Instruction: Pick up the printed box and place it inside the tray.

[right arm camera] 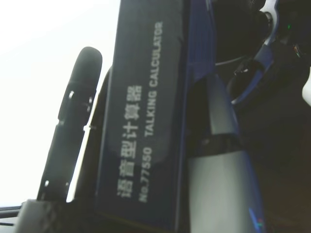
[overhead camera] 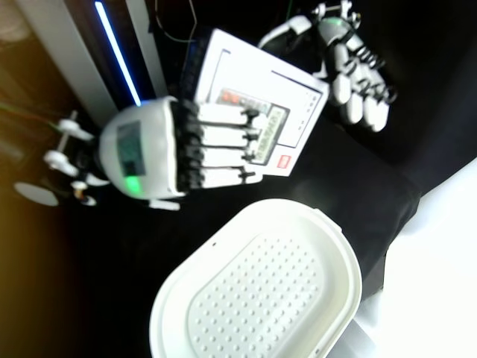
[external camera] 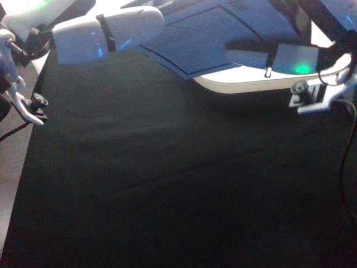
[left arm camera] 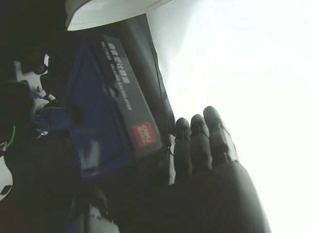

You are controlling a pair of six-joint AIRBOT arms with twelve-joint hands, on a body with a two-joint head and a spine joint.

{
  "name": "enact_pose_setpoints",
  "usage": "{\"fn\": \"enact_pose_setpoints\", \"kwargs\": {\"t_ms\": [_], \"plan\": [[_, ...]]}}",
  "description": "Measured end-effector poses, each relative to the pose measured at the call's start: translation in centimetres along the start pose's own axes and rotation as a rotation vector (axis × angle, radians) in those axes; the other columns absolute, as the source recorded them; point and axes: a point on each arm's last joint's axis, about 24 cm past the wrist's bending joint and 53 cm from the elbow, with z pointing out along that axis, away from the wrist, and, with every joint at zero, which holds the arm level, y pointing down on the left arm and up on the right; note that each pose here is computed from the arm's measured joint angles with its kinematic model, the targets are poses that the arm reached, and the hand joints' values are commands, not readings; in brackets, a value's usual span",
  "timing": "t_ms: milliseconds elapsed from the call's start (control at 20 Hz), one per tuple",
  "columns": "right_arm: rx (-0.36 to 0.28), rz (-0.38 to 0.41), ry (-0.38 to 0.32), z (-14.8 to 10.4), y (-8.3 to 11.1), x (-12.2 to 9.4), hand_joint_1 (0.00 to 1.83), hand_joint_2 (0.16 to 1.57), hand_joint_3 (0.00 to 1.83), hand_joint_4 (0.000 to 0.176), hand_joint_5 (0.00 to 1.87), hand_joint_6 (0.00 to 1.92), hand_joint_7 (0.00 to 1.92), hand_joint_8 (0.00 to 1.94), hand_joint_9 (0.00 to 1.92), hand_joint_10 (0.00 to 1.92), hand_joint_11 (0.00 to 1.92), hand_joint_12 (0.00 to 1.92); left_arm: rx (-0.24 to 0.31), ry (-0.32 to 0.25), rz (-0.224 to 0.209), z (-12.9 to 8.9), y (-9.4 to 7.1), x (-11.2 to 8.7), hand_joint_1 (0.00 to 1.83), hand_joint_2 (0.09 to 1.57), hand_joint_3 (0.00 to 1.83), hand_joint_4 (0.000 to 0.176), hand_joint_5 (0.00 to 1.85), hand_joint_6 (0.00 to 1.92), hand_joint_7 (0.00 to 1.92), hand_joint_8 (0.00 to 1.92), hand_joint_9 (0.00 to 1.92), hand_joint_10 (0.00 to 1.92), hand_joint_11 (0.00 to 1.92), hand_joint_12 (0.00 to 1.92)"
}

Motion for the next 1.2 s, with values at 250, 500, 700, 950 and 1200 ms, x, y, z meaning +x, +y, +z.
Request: {"fn": "enact_pose_setpoints", "kwargs": {"t_ms": [250,500,700,950,1200], "plan": [[-0.013,-0.141,-0.004,-0.1,1.7,-2.3,1.29,1.06,0.00,0.000,1.07,0.60,1.17,0.94,1.33,1.23,1.22,1.64,-0.037,-0.007,0.002,-1.7,1.1,-0.7,0.00,1.00,0.00,0.097,0.15,0.00,0.31,0.00,0.14,0.00,0.00,0.46],[0.036,-0.215,0.036,-0.3,0.5,-2.3,1.28,1.09,0.00,0.000,0.97,0.75,1.11,1.04,1.25,1.12,1.12,1.52,-0.055,-0.046,0.063,-4.0,0.6,-3.3,0.00,0.96,0.00,0.141,0.09,0.00,0.26,0.00,0.09,0.00,0.00,0.22],[0.079,-0.385,0.032,-0.8,0.6,-3.1,1.23,1.02,0.00,0.000,1.20,0.54,1.20,1.09,1.37,1.45,1.37,1.75,-0.088,-0.060,0.069,-5.1,1.6,-3.7,0.00,0.95,0.00,0.119,0.07,0.00,0.23,0.00,0.06,0.00,0.00,0.00],[0.174,-0.568,0.055,-1.1,-0.8,-3.7,1.21,1.06,0.00,0.000,1.11,0.70,1.02,1.53,1.21,1.67,1.22,1.86,-0.109,-0.050,0.050,-6.1,2.1,-2.8,0.00,0.96,0.00,0.104,0.05,0.00,0.23,0.00,0.06,0.00,0.00,0.00],[0.251,-0.670,0.102,-1.3,-2.7,-3.4,1.37,1.09,0.00,0.000,0.98,0.74,1.08,0.90,1.02,1.22,0.82,1.41,-0.158,-0.041,0.046,-7.4,3.2,-2.7,0.00,0.96,0.00,0.129,0.02,0.00,0.19,0.00,0.01,0.00,0.00,0.00]]}}
